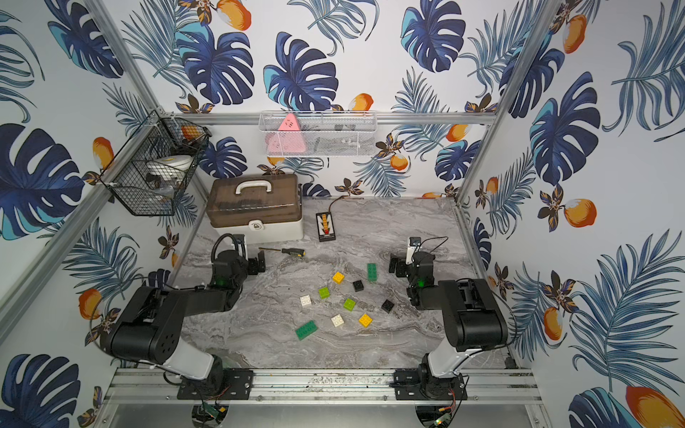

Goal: Assemble a giraffe with lego
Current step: Pick up the lego brick from the center of the board.

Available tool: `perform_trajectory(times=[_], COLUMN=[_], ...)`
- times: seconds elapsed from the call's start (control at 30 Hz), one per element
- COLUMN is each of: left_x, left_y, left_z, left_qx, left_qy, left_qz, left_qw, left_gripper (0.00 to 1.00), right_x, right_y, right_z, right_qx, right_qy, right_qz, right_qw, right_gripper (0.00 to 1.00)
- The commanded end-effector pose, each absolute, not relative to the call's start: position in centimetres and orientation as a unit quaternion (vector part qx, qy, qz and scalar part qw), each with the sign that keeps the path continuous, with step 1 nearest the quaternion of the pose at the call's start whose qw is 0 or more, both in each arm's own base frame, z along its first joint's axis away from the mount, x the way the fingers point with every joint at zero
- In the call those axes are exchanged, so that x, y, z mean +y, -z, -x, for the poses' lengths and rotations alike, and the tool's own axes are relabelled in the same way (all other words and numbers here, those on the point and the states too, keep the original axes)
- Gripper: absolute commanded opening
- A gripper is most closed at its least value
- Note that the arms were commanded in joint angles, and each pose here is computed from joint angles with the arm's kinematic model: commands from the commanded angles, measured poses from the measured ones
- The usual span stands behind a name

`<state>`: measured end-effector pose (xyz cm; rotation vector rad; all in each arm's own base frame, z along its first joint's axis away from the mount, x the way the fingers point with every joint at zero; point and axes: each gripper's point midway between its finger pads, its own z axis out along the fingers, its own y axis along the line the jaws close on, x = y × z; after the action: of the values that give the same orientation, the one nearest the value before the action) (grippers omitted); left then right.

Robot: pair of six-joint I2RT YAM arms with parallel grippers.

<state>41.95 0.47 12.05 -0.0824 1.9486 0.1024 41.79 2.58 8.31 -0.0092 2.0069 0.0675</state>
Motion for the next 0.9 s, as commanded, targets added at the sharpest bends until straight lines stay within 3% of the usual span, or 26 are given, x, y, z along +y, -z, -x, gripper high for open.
perform_trajectory(times=[0.0, 0.1, 0.27, 0.4, 0.7, 0.87], left_x=[1.0, -0.4, -3.8, -9.0, -13.9, -14.8], left_y=[-13.5, -17.1, -20.8, -22.6, -19.8, -17.5], left_z=[-41.4, -41.2, -39.8, -37.9, -32.6, -29.1], left_qx=[0.856, 0.866, 0.914, 0.928, 0.968, 0.982], left_qy=[-0.088, -0.059, -0.002, 0.031, 0.033, 0.036], left_qz=[0.045, 0.07, 0.099, 0.046, 0.055, 0.074], left_qw=[0.508, 0.492, 0.394, 0.369, 0.243, 0.17], left_gripper=[0.99, 0.99, 0.99, 0.99, 0.99, 0.99], right_x=[3.0, 2.6, 2.8, 5.1, 9.1, 12.1], right_y=[-9.8, -12.3, -16.8, -18.4, -15.0, -15.8], right_z=[-42.3, -43.0, -42.7, -41.4, -37.9, -35.5], right_qx=[0.863, 0.874, 0.9, 0.925, 0.954, 0.968], right_qy=[-0.031, -0.026, -0.016, -0.027, -0.075, -0.088], right_qz=[0.012, -0.01, -0.063, -0.068, -0.081, -0.022], right_qw=[0.504, 0.486, 0.432, 0.373, 0.277, 0.233], right_gripper=[1.0, 1.0, 1.0, 1.0, 1.0, 1.0])
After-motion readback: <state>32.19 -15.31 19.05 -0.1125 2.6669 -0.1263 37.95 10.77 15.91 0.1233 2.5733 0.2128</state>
